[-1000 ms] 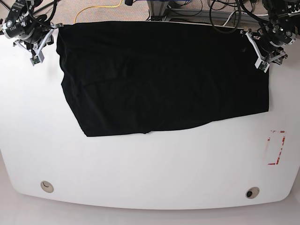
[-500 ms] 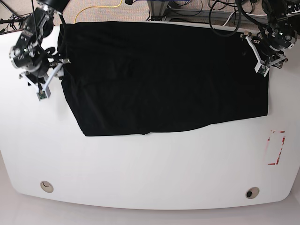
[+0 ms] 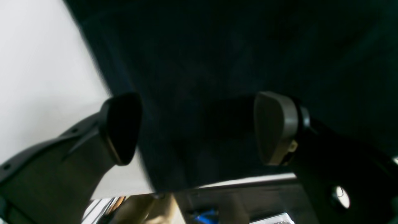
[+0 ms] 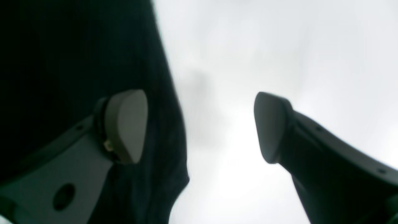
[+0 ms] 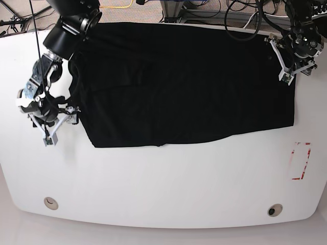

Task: Fold the T-shirt properly
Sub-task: 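Release the right gripper and move it to the shirt's opposite edge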

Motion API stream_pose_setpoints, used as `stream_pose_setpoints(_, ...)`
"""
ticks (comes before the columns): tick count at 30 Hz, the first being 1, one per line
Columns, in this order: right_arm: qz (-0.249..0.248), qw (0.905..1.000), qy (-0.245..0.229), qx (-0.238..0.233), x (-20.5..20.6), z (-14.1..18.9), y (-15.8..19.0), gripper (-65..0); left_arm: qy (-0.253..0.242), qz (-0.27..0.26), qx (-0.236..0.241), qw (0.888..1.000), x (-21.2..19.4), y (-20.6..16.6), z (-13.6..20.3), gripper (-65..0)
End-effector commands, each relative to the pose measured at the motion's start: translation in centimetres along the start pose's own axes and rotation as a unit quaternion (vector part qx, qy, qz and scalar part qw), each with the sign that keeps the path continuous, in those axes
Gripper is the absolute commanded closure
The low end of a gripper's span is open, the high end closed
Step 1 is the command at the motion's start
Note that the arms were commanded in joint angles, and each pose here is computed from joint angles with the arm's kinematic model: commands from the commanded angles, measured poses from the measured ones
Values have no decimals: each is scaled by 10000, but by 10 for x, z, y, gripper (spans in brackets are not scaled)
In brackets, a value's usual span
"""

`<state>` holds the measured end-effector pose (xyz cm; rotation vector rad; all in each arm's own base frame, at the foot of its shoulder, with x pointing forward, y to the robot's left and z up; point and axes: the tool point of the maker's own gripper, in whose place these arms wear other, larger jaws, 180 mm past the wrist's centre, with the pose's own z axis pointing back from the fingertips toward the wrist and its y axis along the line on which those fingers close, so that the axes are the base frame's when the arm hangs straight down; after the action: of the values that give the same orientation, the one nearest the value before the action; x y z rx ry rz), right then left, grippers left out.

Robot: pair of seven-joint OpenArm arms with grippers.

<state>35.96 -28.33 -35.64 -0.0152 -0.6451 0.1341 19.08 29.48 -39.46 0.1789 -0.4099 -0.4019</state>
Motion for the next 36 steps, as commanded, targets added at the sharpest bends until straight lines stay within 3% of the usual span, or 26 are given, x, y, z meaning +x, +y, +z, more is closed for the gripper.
stream_pose_setpoints(1, 20, 9997, -199, 131, 21, -10, 1, -510, -241, -52, 188, 9995, 17, 11, 10, -521)
stream_pose_setpoints(16, -356, 9915, -608, 1095, 41, -65, 47, -510, -474, -119, 372, 9981, 36, 19, 20, -522)
stream_pose_setpoints(24, -537, 9881, -691, 1267, 38, -75, 56, -510, -486, 32, 532, 9974, 33, 32, 25, -522)
stream_pose_setpoints(29, -389, 9869, -633, 1431, 40, -79, 76, -506, -562, 153, 690, 9959, 37, 44, 29, -522)
stream_pose_setpoints(31, -319, 9867, -600, 1477, 39, -80, 82, -487, -602, 226, 787, 9948, 39, 52, 31, -522)
stream_pose_setpoints(36, -226, 9860, -565, 1550, 37, -81, 92, -335, -744, 621, 1169, 9884, 40, 85, 43, -522)
